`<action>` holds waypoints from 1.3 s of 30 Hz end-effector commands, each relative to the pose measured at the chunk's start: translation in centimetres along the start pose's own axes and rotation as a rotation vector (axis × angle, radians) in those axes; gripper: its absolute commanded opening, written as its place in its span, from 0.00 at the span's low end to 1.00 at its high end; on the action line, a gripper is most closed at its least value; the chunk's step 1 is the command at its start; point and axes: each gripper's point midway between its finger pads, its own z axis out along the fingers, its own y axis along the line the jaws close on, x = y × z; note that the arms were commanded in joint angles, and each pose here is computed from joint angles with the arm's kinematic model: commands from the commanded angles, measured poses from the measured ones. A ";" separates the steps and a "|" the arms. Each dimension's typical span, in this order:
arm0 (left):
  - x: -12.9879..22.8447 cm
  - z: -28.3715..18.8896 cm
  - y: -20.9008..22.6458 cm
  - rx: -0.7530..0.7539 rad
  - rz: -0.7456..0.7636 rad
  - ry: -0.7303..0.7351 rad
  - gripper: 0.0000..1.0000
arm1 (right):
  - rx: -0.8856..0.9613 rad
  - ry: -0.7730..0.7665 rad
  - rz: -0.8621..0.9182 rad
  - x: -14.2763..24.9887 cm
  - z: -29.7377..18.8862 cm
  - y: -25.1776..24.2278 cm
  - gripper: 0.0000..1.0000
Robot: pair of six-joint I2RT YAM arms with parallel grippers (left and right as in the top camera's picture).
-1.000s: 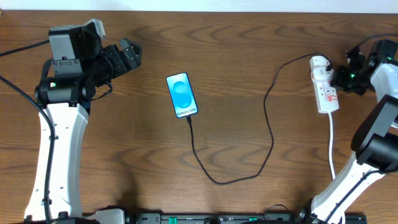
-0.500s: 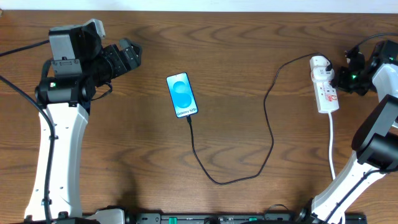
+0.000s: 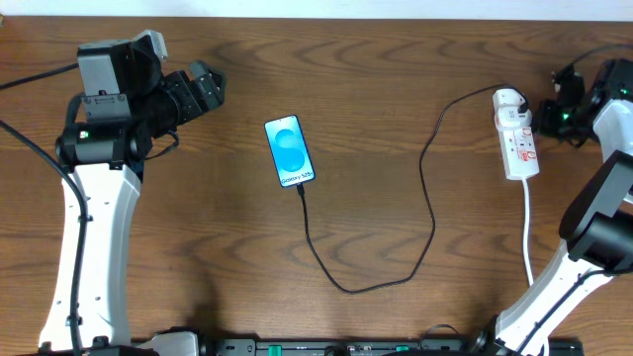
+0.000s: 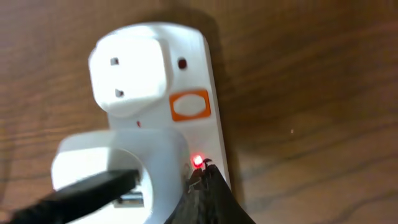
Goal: Plug charger to phone and switch on socket
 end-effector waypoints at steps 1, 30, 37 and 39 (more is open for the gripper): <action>-0.2 -0.1 0.3 -0.011 0.007 -0.007 0.96 | -0.158 -0.078 -0.074 -2.4 -1.2 4.7 0.01; -0.2 -0.1 0.3 -0.011 0.007 -0.007 0.96 | -0.096 0.000 -0.017 -0.8 -2.1 4.0 0.01; -0.2 -0.1 0.3 -0.011 0.007 -0.007 0.96 | -0.079 -0.079 -0.028 -2.4 -8.4 5.8 0.01; -0.2 -0.1 0.3 -0.011 0.007 -0.007 0.96 | -0.077 -0.094 -0.027 -2.6 -10.1 6.5 0.01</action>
